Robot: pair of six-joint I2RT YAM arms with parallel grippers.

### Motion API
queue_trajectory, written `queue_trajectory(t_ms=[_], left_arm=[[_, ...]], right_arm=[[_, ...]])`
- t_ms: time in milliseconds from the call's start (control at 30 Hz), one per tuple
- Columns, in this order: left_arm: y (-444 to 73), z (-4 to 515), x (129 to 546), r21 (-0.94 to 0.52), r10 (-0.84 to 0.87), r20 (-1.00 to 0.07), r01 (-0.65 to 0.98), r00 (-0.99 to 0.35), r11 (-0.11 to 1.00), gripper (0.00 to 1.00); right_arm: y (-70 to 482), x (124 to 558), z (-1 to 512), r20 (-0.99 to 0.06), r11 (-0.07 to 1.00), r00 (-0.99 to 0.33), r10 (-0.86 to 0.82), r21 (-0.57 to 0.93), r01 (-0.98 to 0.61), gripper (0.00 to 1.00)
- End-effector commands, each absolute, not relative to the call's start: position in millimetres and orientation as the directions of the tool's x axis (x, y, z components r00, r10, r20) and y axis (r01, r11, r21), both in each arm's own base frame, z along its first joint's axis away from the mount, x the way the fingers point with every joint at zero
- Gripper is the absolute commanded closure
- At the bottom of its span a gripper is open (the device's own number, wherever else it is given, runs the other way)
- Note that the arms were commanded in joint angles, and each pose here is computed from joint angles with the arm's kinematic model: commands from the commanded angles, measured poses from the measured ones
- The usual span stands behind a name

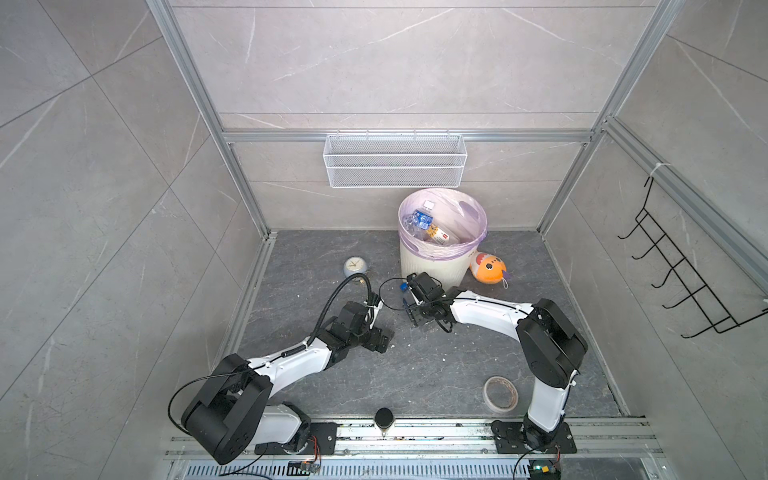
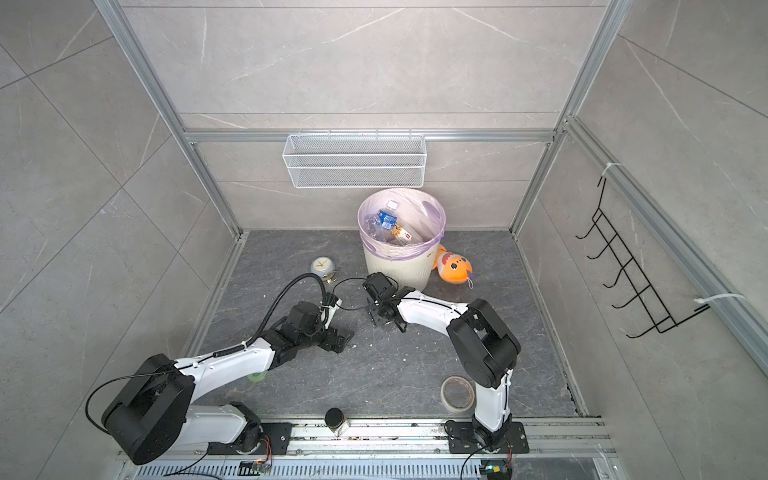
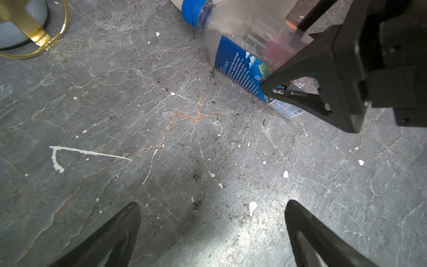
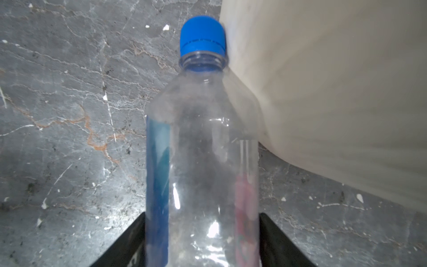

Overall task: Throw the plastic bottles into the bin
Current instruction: 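Lower the right gripper and close it on the blue-capped bottle, then lift the blue-capped bottle upright with the right gripper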

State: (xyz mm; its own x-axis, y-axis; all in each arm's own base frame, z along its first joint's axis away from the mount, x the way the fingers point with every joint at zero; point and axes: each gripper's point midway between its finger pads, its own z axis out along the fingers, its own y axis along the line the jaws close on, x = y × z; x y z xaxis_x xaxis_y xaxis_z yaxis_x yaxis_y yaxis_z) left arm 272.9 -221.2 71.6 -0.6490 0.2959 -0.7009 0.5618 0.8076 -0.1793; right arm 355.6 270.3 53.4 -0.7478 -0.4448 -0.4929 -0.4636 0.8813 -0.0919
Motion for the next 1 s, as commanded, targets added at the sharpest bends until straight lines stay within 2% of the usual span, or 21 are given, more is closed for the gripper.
queue_trajectory(t_ms=[0,233,533,967], left_arm=[[-224.3,79.2,280.2,-0.167,0.287,-0.727,0.567,-0.623,0.807,0.0],[-224.7,78.2,280.1,-0.168,0.29,-0.725,0.568,-0.625,0.805,0.0],[-227.2,77.1,279.9,-0.176,0.292,-0.721,0.574,-0.628,0.8,0.0],[-231.0,73.3,279.6,-0.19,0.298,-0.71,0.581,-0.638,0.791,0.0]], right_arm=[[272.4,354.1,55.0,-0.491,0.875,-0.743,-0.455,-0.094,-0.474,0.33],[266.3,346.7,69.7,-0.534,0.877,-0.722,-0.44,-0.083,-0.473,0.46],[250.6,309.7,108.3,-0.639,0.881,-0.663,-0.391,-0.05,-0.471,0.47],[185.5,242.4,155.6,-0.786,0.925,-0.58,-0.215,0.026,-0.379,0.47]])
